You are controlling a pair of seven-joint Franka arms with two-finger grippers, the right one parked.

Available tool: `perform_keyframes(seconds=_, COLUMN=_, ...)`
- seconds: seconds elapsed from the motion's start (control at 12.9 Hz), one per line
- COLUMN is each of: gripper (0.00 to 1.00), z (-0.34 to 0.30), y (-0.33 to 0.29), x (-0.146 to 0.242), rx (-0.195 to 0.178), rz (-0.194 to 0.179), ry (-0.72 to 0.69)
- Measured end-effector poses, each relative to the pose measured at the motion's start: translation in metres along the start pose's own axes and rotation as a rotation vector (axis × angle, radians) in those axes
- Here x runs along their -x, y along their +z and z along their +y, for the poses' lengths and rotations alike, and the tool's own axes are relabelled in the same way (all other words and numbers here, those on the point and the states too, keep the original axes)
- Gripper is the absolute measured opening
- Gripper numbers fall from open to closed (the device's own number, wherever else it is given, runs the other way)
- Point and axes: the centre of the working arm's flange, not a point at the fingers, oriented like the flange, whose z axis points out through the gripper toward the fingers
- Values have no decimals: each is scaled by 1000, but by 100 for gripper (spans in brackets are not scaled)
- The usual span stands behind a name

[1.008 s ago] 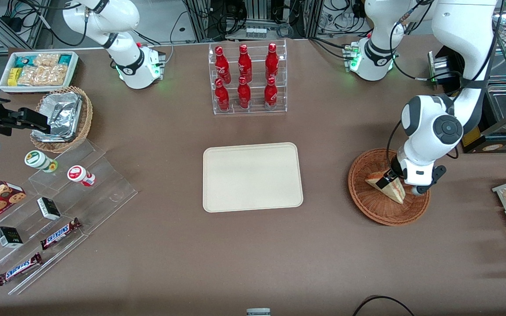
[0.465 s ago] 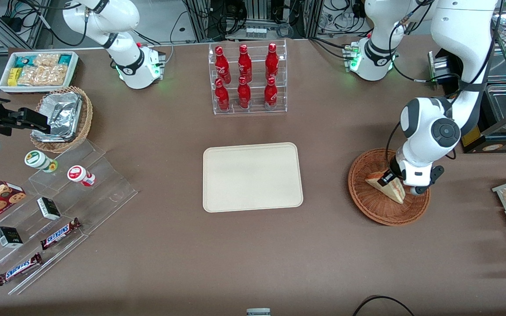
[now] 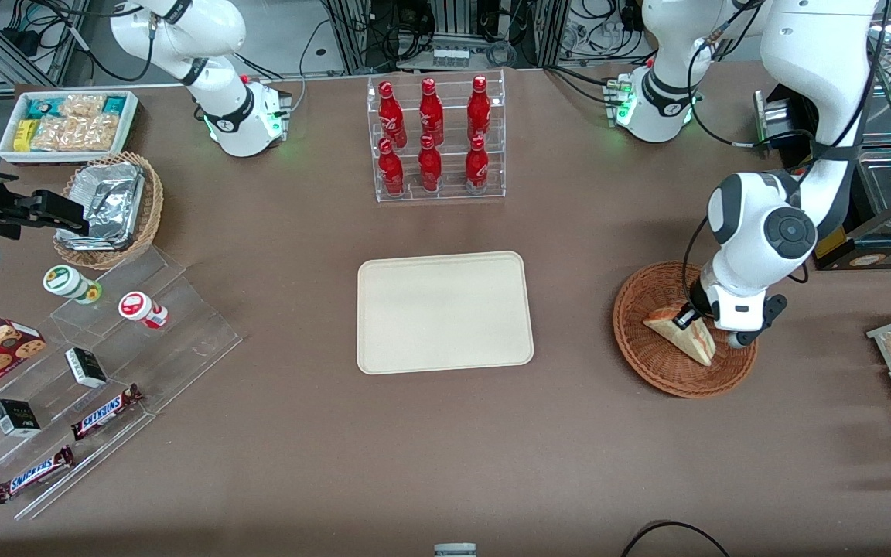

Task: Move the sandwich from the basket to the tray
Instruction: 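Lower the left gripper and close it on the wrapped sandwich, then lift the sandwich with the left gripper and carry it over the tray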

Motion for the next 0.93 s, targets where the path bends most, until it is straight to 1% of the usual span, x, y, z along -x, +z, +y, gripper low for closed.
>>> perform_keyframes(seconds=0.08, gripper=21, z=4, y=-13, x=-3, rx=-3, rz=-3, ry=2)
perform_keyframes(seconds=0.16, gripper=15, z=9, y=-31, x=-7, rx=-17, rz=-12, ry=10)
perform_keyframes(seconds=0.31, gripper=15, z=25, y=-80, x=-13, rx=-49, rz=-30, ry=30)
perform_keyframes(seconds=0.39, gripper=15, z=38, y=-107, x=-13, rx=-56, rz=-36, ry=46)
perform_keyframes(seconds=0.47, gripper=15, z=52, y=-131, x=-10, rx=-50, rz=-32, ry=64)
perform_keyframes(seconds=0.62, gripper=15, z=81, y=-159, x=5, rx=-25, rz=-13, ry=114)
perform_keyframes(seconds=0.78, gripper=15, z=112, y=-164, x=35, rx=-12, rz=-8, ry=182)
perform_keyframes(seconds=0.93, gripper=15, z=150, y=-159, x=76, rx=-4, rz=-11, ry=269)
